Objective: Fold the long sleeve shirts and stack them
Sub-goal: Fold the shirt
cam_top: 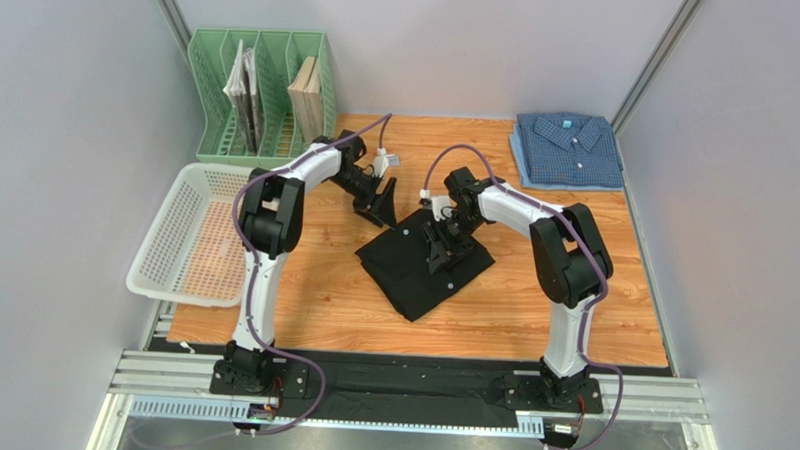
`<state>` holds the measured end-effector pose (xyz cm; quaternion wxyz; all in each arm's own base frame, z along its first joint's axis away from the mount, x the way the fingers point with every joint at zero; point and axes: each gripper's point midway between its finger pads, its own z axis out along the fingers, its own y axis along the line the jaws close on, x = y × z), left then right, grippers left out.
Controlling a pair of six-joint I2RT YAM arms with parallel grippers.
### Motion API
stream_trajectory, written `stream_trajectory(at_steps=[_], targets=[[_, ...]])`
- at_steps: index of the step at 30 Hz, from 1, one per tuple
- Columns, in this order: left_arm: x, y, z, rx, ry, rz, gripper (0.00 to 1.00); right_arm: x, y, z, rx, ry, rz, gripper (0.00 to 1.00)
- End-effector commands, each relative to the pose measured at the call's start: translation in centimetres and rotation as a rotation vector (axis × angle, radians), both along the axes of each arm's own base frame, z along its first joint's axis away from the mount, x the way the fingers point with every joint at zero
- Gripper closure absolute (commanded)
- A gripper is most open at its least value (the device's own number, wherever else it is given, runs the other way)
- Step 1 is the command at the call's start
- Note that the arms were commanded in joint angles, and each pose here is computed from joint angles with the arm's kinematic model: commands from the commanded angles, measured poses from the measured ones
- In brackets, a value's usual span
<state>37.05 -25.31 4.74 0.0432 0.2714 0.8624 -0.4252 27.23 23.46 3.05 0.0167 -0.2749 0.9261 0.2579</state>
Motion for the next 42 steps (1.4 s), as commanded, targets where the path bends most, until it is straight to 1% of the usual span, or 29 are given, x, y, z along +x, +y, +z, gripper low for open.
stream_trajectory(at_steps=[1,4,7,9,10,12,13,15,16,19,21,22,23,25,26,27,28,29,31,32,33,34,35,36,37,38,39,40,42], targets=[[-1.4,-2.2,0.2,-0.089,0.104,-0.02,0.18,0.5,-1.8,-2.1,-0.085,-0.029,0.041,0.48],[-2.2,-3.2,-0.4,-0.1,0.143,-0.036,0.18,0.6,-2.1,-2.1,-0.09,-0.031,0.042,0.48],[-3.5,-4.1,-0.8,-0.095,0.165,-0.062,0.21,0.6,-2.1,-2.2,-0.09,-0.027,0.037,0.49],[-4.0,-4.6,-1.0,-0.097,0.165,-0.068,0.29,0.7,-2.0,-2.2,-0.088,-0.028,0.039,0.49],[-3.9,-4.7,-0.7,-0.097,0.159,-0.062,0.37,0.7,-2.0,-2.2,-0.088,-0.025,0.039,0.49],[-3.5,-4.6,-0.8,-0.079,0.113,-0.052,0.47,0.8,-1.9,-2.1,-0.083,-0.023,0.035,0.49],[-3.2,-4.5,-0.6,-0.069,0.095,-0.035,0.56,0.8,-1.8,-2.1,-0.08,-0.025,0.036,0.49],[-2.4,-4.4,0.4,-0.06,0.003,-0.021,0.65,0.9,-1.6,-1.9,-0.074,-0.022,0.022,0.49],[-2.2,-4.4,0.7,-0.056,-0.015,-0.014,0.75,0.8,-1.5,-1.9,-0.066,-0.018,0.018,0.49],[-0.8,-4.0,2.8,-0.028,-0.1,0.009,1.0,1.2,-1.4,-0.6,-0.021,-0.005,-0.037,0.48],[0.4,-3.3,4.4,0.012,-0.165,0.003,1.0,2.0,-2.0,1.3,0.03,-0.011,-0.107,0.45],[0.9,-3.0,5.0,0.027,-0.19,-0.002,1.0,2.0,-1.9,2.6,0.083,-0.002,-0.126,0.42],[1.6,-2.4,6.6,0.062,-0.235,-0.01,1.0,2.4,-2.2,3.6,0.111,-0.01,-0.151,0.41],[2.6,-1.6,8.0,0.099,-0.318,-0.041,1.0,3.3,-3.7,6.3,0.173,-0.05,-0.22,0.37],[3.7,-0.9,10.0,0.148,-0.388,-0.038,1.0,3.6,-4.4,7.0,0.185,-0.064,-0.242,0.36],[4.4,-0.4,11.0,0.172,-0.454,-0.063,1.0,4.2,-5.7,8.5,0.203,-0.105,-0.284,0.34],[5.1,-0.1,12.2,0.195,-0.511,-0.072,1.0,4.2,-6.4,8.8,0.208,-0.108,-0.307,0.34],[6.7,0.7,15.3,0.246,-0.623,-0.054,1.0,4.3,-7.1,9.4,0.213,-0.124,-0.326,0.34],[8.1,1.1,18.4,0.305,-0.803,-0.109,1.0,4.6,-8.9,10.5,0.225,-0.151,-0.382,0.33],[9.5,2.0,20.9,0.391,-0.937,-0.109,1.0,4.5,-9.5,10.7,0.229,-0.147,-0.4,0.33],[10.0,2.2,22.0,0.448,-1.017,-0.135,1.0,4.7,-10.5,10.8,0.232,-0.152,-0.433,0.33],[9.9,1.4,23.8,0.5,-1.153,-0.239,1.0,4.6,-10.8,11.3,0.242,-0.157,-0.444,0.32],[10.8,1.7,23.6,0.604,-1.217,-0.266,1.0,4.5,-11.3,11.2,0.243,-0.15,-0.46,0.33],[11.1,1.6,23.8,0.666,-1.265,-0.296,1.0,4.6,-11.9,11.2,0.243,-0.152,-0.48,0.32],[11.1,0.0,25.2,0.686,-1.374,-0.347,1.0,4.5,-11.9,11.1,0.243,-0.147,-0.481,0.33],[10.9,0.2,22.6,0.751,-1.34,-0.398,1.0,4.7,-12.9,11.0,0.244,-0.143,-0.514,0.32],[10.1,-1.0,21.6,0.759,-1.345,-0.44,1.0,4.8,-13.5,10.8,0.245,-0.138,-0.538,0.32],[9.7,-1.3,18.8,0.783,-1.304,-0.488,1.0,4.8,-13.7,10.8,0.252,-0.132,-0.547,0.33],[8.5,-2.2,15.4,0.827,-1.263,-0.539,1.0,4.8,-14.5,10.5,0.257,-0.116,-0.578,0.33]])
